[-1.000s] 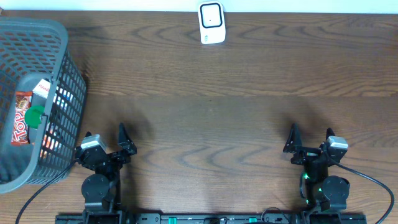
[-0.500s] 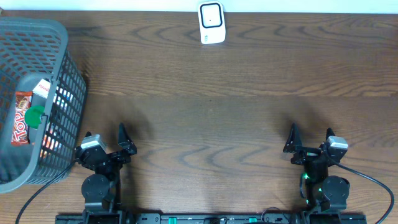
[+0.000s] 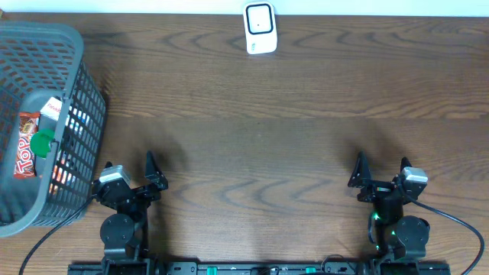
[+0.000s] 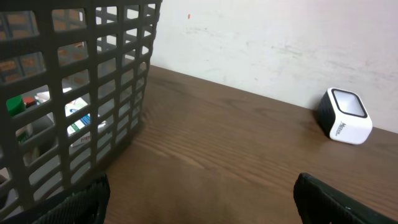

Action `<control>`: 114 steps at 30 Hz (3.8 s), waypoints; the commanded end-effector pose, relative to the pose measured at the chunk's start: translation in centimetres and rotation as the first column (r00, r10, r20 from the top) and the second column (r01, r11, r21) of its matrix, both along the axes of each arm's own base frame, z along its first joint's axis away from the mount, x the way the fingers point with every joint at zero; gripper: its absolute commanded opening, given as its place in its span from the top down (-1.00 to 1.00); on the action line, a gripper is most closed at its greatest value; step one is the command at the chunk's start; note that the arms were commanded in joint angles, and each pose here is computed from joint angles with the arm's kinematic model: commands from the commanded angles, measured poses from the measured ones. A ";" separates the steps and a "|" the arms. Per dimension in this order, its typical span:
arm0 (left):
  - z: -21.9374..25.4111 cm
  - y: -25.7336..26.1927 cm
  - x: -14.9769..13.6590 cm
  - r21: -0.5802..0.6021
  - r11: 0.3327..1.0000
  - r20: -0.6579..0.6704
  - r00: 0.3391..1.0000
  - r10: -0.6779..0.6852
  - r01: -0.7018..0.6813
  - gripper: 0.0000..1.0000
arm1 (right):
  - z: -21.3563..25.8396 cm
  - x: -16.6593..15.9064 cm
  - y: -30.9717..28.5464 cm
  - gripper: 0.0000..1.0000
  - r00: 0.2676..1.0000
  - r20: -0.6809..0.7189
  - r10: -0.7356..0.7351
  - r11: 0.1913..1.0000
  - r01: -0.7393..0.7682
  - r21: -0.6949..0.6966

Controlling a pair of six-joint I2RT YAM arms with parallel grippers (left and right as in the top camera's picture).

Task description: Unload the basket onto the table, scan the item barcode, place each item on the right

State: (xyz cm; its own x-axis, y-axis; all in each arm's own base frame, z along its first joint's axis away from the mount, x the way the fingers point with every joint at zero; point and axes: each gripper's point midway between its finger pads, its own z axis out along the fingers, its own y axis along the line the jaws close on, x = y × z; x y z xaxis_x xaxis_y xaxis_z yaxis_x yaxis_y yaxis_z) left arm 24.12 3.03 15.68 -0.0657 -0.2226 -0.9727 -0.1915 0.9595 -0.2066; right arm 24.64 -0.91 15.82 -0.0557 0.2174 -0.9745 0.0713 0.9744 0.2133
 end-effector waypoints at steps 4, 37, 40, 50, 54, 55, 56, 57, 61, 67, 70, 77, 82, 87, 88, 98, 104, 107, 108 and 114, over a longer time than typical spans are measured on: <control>-1.8 -0.1 0.0 0.008 1.000 -0.044 0.999 -0.007 0.007 -0.89 | -0.2 0.0 0.0 -0.98 1.000 -0.005 -0.002 1.000 0.002 0.010; -1.8 -0.1 0.0 0.008 1.000 -0.043 0.999 -0.004 0.004 -0.89 | -0.2 0.0 0.0 -0.99 1.000 -0.005 -0.002 1.000 0.002 0.010; -1.8 -0.1 0.0 0.008 1.000 -0.043 0.999 -0.004 0.004 -0.89 | -0.2 0.0 0.0 -0.98 1.000 -0.005 -0.002 1.000 0.002 0.010; -0.4 -4.7 0.2 -0.025 0.964 -0.004 0.964 -0.266 0.266 -0.89 | -0.2 0.0 0.0 -0.99 1.000 -0.005 -0.002 1.000 0.002 0.010; 1.7 -7.5 -0.6 -0.040 0.905 0.010 0.906 -0.424 0.424 -0.89 | -0.2 0.0 0.0 -0.99 1.000 -0.005 -0.002 1.000 0.002 0.010; 2.2 -7.6 -0.8 -0.047 0.903 -0.003 0.904 -0.427 0.427 -0.89 | -0.2 0.0 0.0 -0.98 1.000 -0.005 -0.002 1.000 0.002 0.010; 2.7 -7.6 -0.9 -0.053 0.903 -0.017 0.904 -0.427 0.426 -0.89 | -0.2 0.0 0.0 -0.98 1.000 -0.005 -0.002 1.000 0.002 0.010; 3.5 -7.6 -1.0 -0.057 0.903 -0.035 0.903 -0.428 0.426 -0.89 | -0.2 0.0 0.0 -0.99 1.000 -0.005 -0.002 1.000 0.002 0.010; 7.6 -8.2 -1.1 -0.035 0.885 -0.082 0.882 -0.465 0.464 -0.89 | -0.2 0.0 0.0 -0.98 1.000 -0.005 -0.002 1.000 0.002 0.010; 15.0 -8.9 0.0 -0.099 0.861 -0.221 0.833 -0.508 0.499 -0.89 | -0.2 0.0 0.0 -0.99 1.000 -0.005 -0.002 1.000 0.002 0.010; 17.2 -8.9 -0.3 -0.194 0.861 -0.378 0.774 -0.508 0.470 -0.90 | -0.2 0.0 0.0 -0.98 1.000 -0.005 -0.002 1.000 0.002 0.010; 16.0 -8.8 1.0 -0.275 0.863 -0.516 0.693 -0.504 0.423 -0.89 | -0.2 0.0 0.0 -0.98 1.000 -0.005 -0.002 1.000 0.002 0.010; 19.5 -7.9 2.9 -0.231 0.889 -0.503 0.734 -0.456 0.394 -0.90 | -0.2 0.0 0.1 -0.98 1.000 -0.005 -0.001 1.000 0.001 0.010; 24.7 -4.2 5.0 -0.206 0.950 -0.503 0.807 -0.310 0.237 -0.89 | -0.2 0.0 0.1 -0.99 1.000 -0.005 -0.001 1.000 0.001 0.010; 25.6 -3.0 5.4 -0.208 0.959 -0.502 0.821 -0.272 0.190 -0.90 | -0.2 0.0 0.1 -0.98 1.000 -0.005 -0.001 1.000 0.001 0.010; 24.1 14.1 6.0 -0.376 0.753 -0.598 0.762 0.248 -0.540 -0.89 | -0.2 0.0 0.1 -0.99 1.000 -0.005 -0.001 1.000 0.001 0.010; 19.3 19.8 5.5 -0.378 0.611 -0.711 0.641 0.290 -0.696 -0.89 | -0.2 0.0 0.1 -0.98 1.000 -0.005 -0.001 1.000 0.001 0.010; 17.1 21.0 5.6 -0.349 0.582 -0.762 0.584 0.279 -0.734 -0.89 | -0.2 0.0 0.1 -0.99 1.000 -0.005 -0.001 1.000 0.001 0.010; 16.2 21.4 5.4 -0.322 0.572 -0.784 0.551 0.286 -0.754 -0.89 | -0.2 0.0 0.1 -0.99 1.000 -0.005 -0.001 1.000 0.001 0.010; 12.4 23.0 5.1 -0.215 0.545 -0.864 0.418 0.281 -0.811 -0.89 | -0.2 0.0 0.1 -0.98 1.000 -0.005 -0.001 1.000 0.001 0.010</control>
State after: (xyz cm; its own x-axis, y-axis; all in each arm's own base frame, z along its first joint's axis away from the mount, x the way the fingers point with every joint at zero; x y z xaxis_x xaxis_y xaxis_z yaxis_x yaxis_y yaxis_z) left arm 29.79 25.00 29.75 -0.2477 -0.9024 -0.3527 -0.9183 0.3347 -0.2113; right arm 24.66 -0.91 15.70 -0.0609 0.2174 -0.9742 0.0724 0.9744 0.2129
